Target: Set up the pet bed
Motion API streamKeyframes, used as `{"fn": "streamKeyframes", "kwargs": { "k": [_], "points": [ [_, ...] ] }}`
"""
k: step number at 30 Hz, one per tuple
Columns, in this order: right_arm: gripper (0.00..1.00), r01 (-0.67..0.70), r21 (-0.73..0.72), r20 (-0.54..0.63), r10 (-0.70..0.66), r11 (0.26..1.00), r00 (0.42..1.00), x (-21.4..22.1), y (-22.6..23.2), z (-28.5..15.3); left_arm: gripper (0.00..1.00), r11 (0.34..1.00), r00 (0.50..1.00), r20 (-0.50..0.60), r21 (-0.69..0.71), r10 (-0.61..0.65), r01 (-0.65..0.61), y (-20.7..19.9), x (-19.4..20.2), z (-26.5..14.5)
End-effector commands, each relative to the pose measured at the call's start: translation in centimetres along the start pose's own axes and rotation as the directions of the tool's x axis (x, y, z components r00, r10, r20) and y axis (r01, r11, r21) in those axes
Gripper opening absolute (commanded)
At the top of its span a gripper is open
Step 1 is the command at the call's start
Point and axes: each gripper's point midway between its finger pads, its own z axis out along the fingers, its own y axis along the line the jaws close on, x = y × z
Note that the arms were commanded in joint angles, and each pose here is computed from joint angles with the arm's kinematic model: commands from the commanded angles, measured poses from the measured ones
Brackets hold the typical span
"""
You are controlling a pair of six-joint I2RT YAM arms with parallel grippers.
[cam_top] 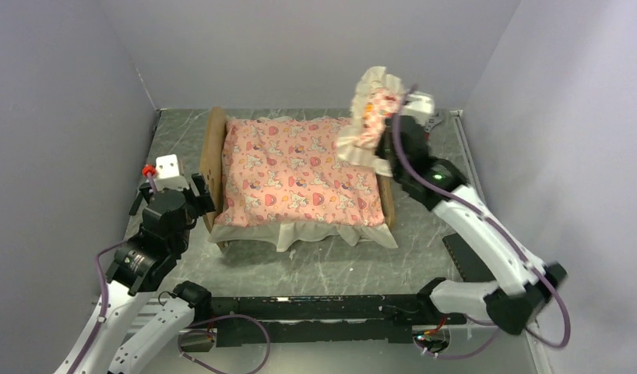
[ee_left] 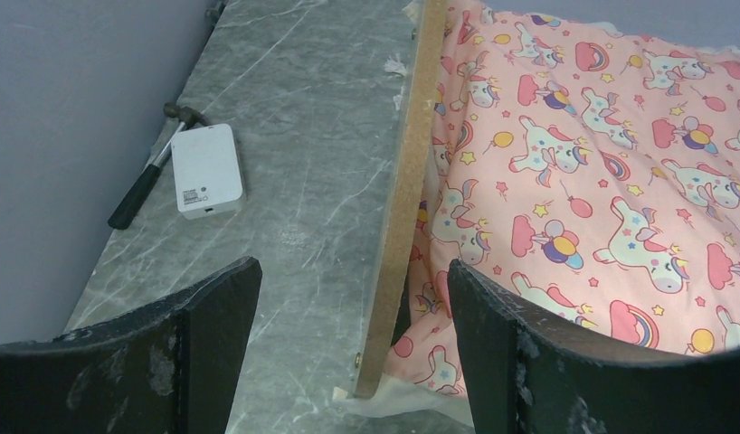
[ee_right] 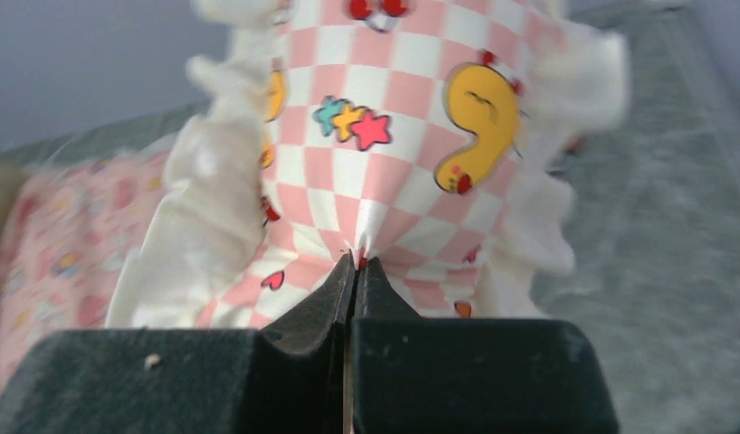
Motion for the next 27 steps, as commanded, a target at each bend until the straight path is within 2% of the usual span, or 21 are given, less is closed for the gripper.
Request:
{"fn": "streamKeyframes", "kwargs": {
  "k": [1, 6, 13, 21, 27],
  "points": [
    [0.0, -0.061, -0.132, 0.016, 0.064, 0.989, 0.998, 2.1, 10.2, 0.6, 0.81, 0.999, 0.999, 0.033, -0.025, -0.031, 0.031, 0.3, -0.8, 0.4],
    [0.0, -0.115, -0.167, -0.061, 0.107, 0.979, 0.992, 5.8, 19.2, 2.0, 0.81, 0.999, 0.999, 0.031, -0.039, -0.03, 0.032, 0.6, -0.7, 0.6],
    [0.0, -0.127, -0.23, -0.174, 0.087, 0.965, 0.981, 9.5, 27.7, 2.3, 0.81, 0.998, 0.999, 0.031, -0.048, -0.032, 0.034, 0.7, -0.7, 0.6],
    [0.0, -0.148, -0.266, -0.29, 0.067, 0.953, 0.955, 14.8, 33.0, 1.3, 0.81, 0.997, 0.998, 0.038, -0.061, -0.042, 0.044, 1.0, -0.8, 0.5],
    [0.0, -0.117, -0.294, -0.394, -0.009, 0.949, 0.919, 19.7, 33.1, 0.5, 0.81, 0.996, 0.998, 0.049, -0.068, -0.048, 0.051, 1.3, -0.9, 0.3]
  ]
}}
